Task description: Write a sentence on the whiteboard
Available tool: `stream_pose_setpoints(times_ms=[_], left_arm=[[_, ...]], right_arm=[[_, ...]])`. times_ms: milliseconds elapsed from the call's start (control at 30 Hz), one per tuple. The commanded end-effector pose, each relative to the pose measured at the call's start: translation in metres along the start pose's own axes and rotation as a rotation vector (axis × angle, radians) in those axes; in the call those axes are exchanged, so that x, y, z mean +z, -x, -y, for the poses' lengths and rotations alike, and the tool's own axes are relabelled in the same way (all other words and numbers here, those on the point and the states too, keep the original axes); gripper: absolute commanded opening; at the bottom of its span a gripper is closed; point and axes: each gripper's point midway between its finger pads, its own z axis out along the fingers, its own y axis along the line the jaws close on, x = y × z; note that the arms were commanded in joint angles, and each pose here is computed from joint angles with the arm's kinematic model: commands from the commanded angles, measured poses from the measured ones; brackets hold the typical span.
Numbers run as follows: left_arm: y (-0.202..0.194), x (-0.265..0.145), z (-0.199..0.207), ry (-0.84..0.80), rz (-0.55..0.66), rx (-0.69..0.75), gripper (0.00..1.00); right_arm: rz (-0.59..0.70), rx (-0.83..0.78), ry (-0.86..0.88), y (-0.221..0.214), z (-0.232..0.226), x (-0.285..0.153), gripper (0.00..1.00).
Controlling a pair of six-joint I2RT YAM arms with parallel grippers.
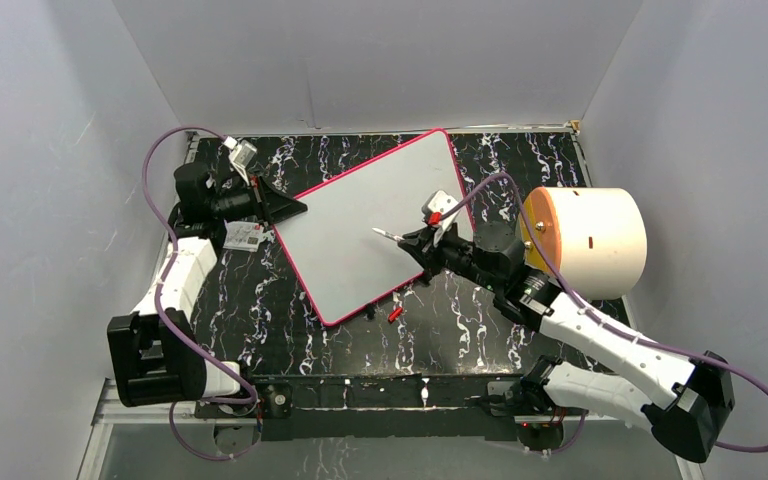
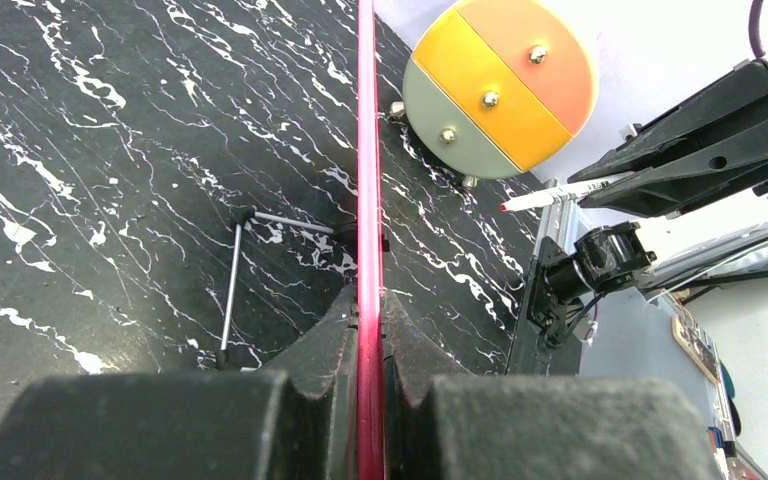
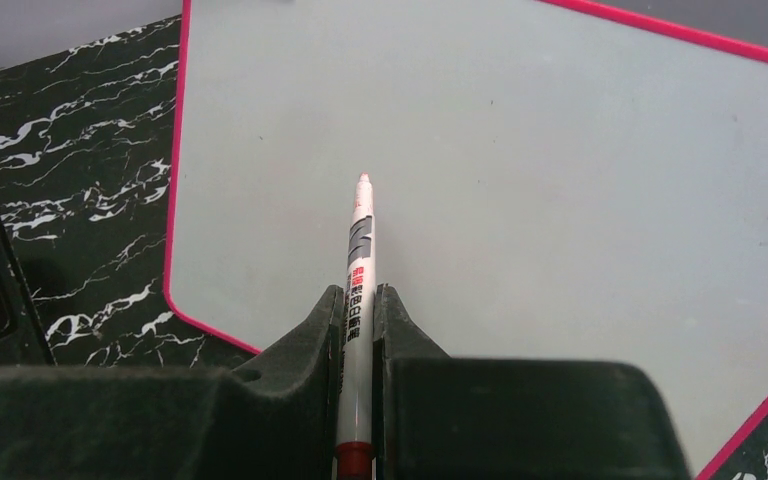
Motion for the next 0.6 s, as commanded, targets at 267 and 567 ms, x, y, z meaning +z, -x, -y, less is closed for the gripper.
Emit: stream_pose_setpoints(times_ms=[267, 567], left_arm=[[-0.009, 0.002, -0.015, 0.135, 0.017, 0.040, 0.00], [-0.006, 0.001, -0.020, 0.169, 0.042, 0.068, 0.00]], right_arm=[[0.100, -0.073, -0.082, 0.058, -0.005, 0.027, 0.00], [-0.009, -0.089, -0.188, 0.045, -0.010, 0.039, 0.00]])
